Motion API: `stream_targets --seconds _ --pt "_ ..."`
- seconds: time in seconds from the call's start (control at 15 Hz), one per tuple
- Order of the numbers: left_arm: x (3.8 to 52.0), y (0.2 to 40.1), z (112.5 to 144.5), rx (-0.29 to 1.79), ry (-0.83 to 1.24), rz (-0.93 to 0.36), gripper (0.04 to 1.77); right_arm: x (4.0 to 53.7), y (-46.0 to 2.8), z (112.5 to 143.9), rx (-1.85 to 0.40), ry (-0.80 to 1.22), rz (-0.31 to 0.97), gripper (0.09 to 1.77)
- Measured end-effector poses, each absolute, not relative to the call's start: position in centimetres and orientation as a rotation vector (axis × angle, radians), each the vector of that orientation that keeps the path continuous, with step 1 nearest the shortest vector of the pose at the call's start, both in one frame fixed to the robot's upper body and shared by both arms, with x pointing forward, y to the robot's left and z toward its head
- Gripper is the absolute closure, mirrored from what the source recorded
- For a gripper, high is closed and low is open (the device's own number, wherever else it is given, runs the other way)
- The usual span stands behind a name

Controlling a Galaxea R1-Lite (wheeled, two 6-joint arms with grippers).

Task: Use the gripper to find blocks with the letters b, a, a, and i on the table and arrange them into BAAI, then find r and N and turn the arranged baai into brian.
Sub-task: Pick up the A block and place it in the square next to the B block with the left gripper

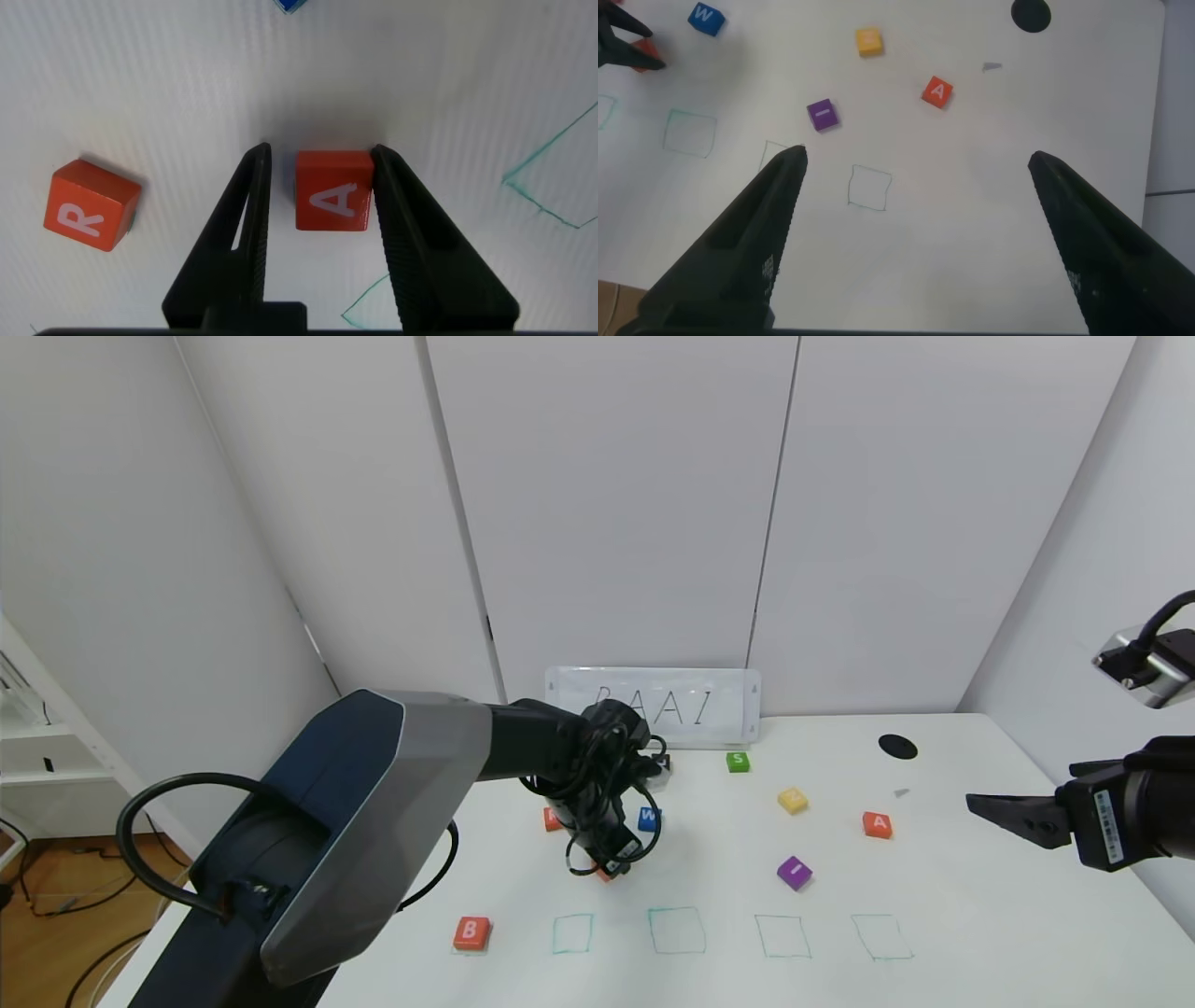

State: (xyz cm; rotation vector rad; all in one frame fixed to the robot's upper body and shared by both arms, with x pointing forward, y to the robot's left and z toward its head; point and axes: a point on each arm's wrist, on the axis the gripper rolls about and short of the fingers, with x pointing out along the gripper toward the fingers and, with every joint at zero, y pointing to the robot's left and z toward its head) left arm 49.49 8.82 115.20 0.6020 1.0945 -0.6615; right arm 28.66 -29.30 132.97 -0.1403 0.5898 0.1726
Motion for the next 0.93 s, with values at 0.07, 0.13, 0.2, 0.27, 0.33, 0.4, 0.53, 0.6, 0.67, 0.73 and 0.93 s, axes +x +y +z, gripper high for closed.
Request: stream_targets --seconds 0.07,0.13,0.2,0.27,0.33,0.4,0.53,0.6,0.67,0.73,0.93 --pt "49.5 8.8 115.1 0.603 1.094 -0.661 1.31 28.7 -29.3 133.0 -0.141 0.589 0.172 0.15" --pt "49.4 8.8 115.1 0.604 1.1 -0.661 1.31 28.7 -29.3 133.0 -0.141 0.589 0.173 0.15" --pt "49.4 8.9 115.1 0.605 1.103 -0.661 1.31 28.7 -29.3 133.0 -0.141 0.589 0.172 0.15" --pt "49.3 8.9 115.2 0.607 1.106 -0.66 1.31 28.7 -29.3 133.0 -0.141 0.589 0.172 0.15" --pt "49.2 9.0 115.3 0.608 1.109 -0.66 1.31 28.6 -29.3 133.0 -0.141 0.589 0.172 0.15" --pt "49.2 9.0 115.5 0.608 1.108 -0.66 1.31 28.6 -29.3 133.0 -0.141 0.588 0.172 0.15" --pt "49.0 9.0 115.9 0.61 1.11 -0.662 1.31 28.6 -29.3 133.0 -0.14 0.586 0.172 0.15" --pt "48.8 9.0 116.2 0.612 1.117 -0.663 1.31 28.5 -29.3 133.1 -0.14 0.585 0.172 0.15" --pt "48.6 9.2 116.5 0.614 1.125 -0.663 1.31 28.5 -29.3 133.1 -0.14 0.585 0.172 0.15" --pt "48.4 9.3 117.0 0.616 1.136 -0.664 1.31 28.5 -29.3 133.1 -0.14 0.585 0.172 0.15" --pt "47.2 10.1 118.3 0.621 1.169 -0.684 1.31 28.5 -29.3 133.1 -0.14 0.583 0.173 0.15"
